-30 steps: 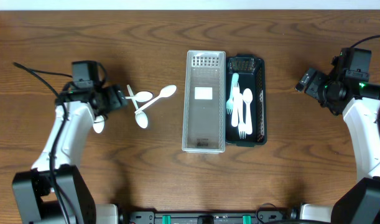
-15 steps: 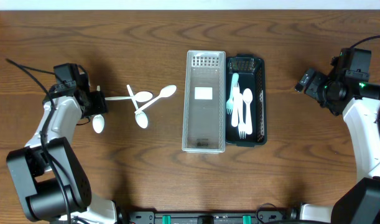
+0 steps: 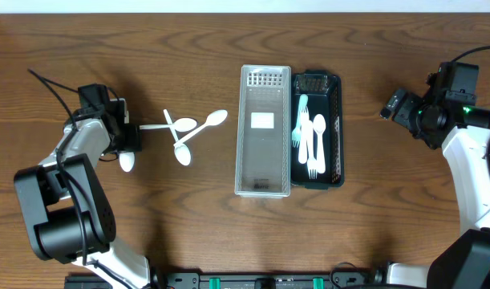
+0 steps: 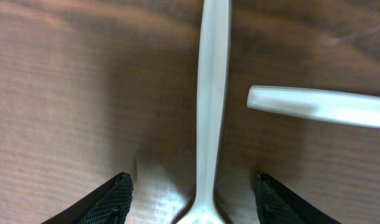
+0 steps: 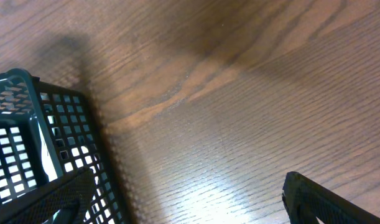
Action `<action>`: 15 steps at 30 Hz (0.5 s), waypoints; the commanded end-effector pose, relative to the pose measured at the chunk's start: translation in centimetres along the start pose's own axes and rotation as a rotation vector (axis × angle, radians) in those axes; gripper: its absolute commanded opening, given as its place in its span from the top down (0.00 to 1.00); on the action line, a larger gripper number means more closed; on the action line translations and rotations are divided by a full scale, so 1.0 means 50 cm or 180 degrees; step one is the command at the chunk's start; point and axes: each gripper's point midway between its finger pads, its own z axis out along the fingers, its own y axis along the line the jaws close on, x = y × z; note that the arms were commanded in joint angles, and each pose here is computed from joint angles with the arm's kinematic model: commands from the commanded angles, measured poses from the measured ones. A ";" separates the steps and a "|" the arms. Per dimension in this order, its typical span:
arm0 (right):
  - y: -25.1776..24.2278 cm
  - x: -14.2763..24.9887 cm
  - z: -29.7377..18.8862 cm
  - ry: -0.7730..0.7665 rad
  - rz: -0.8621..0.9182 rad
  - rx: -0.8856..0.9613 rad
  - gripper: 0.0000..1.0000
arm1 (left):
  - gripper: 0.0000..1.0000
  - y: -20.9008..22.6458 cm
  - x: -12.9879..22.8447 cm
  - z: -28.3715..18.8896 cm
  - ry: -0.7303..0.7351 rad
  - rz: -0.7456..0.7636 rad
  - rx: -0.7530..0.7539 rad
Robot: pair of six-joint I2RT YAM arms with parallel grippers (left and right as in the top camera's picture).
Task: Pack container
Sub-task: 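Carry the spoon right and drop it into the white tray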
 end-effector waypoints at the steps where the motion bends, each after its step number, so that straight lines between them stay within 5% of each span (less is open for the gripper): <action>1: -0.003 -0.003 0.001 0.0010 0.0050 -0.0001 0.01 | 0.35 -0.014 0.029 0.035 0.0213 0.0130 0.0006; 4: -0.003 -0.001 0.001 0.0021 0.0051 0.0003 0.01 | 0.43 -0.016 0.035 0.042 0.0256 0.0134 0.0015; 9: -0.005 0.002 0.001 0.0041 0.0053 0.0011 0.01 | 0.72 -0.017 0.037 0.043 0.0271 0.0081 0.0018; 11: -0.005 0.002 0.001 0.0041 0.0053 0.0011 0.01 | 0.93 -0.020 0.037 0.043 0.0267 0.0063 0.0049; 15: -0.005 0.002 0.001 0.0042 0.0053 0.0011 0.01 | 0.94 -0.029 0.031 0.026 0.0217 0.0060 0.0130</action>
